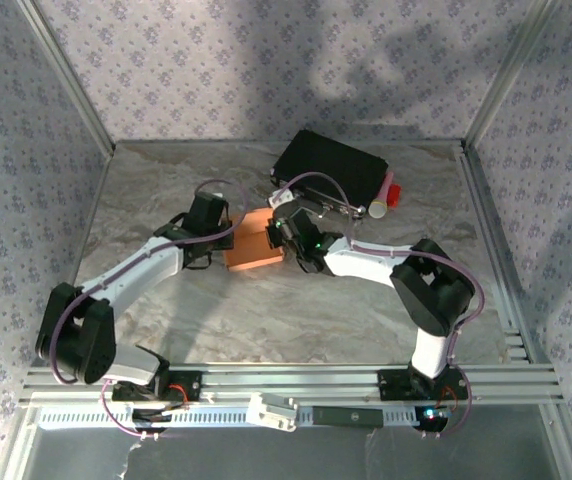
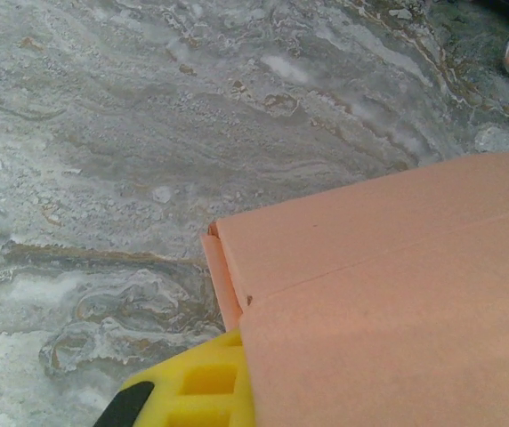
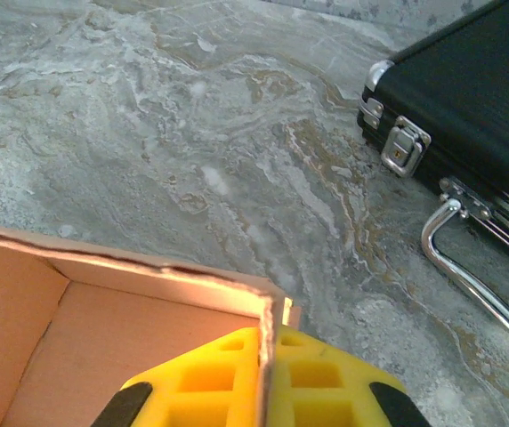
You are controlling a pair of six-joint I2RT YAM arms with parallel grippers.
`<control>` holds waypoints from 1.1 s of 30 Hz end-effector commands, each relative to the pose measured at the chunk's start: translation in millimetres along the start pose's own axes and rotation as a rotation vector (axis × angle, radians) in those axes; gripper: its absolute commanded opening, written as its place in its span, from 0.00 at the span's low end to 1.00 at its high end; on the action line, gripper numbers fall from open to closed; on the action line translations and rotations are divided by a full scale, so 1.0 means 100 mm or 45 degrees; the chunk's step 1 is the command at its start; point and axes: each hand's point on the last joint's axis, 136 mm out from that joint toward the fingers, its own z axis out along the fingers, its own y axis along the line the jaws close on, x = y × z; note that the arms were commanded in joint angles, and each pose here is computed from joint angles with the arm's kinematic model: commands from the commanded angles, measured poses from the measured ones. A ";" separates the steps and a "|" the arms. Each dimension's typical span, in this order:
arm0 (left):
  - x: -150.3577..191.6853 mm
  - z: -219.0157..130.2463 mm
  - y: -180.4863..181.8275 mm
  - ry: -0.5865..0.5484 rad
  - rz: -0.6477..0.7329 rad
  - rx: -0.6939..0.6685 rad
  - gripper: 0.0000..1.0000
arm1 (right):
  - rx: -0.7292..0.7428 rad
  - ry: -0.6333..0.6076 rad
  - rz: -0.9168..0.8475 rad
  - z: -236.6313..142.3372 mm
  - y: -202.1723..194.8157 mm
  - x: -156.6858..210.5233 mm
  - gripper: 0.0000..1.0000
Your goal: Fold the paper box
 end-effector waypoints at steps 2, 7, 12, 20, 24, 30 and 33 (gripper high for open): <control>-0.28 -0.20 -0.49 -0.170 0.003 0.302 0.00 | -0.221 -0.070 -0.073 -0.05 0.57 0.04 0.00; -0.16 -0.18 -0.47 -0.191 -0.010 0.327 0.00 | -0.211 -0.075 -0.120 -0.07 0.58 0.16 0.00; -0.08 -0.24 -0.44 -0.246 -0.019 0.343 0.00 | -0.234 -0.095 -0.149 -0.12 0.59 0.25 0.00; 0.16 -0.23 -0.40 -0.234 0.000 0.344 0.01 | -0.236 -0.123 -0.236 -0.16 0.63 0.46 0.00; 0.31 -0.20 -0.36 -0.226 0.001 0.330 0.01 | -0.227 -0.133 -0.245 -0.19 0.60 0.54 0.00; 0.47 -0.21 -0.28 -0.228 -0.003 0.301 0.02 | -0.218 -0.128 -0.252 -0.21 0.60 0.60 0.00; 0.53 -0.21 -0.25 -0.222 0.001 0.281 0.02 | -0.220 -0.121 -0.257 -0.22 0.65 0.63 0.00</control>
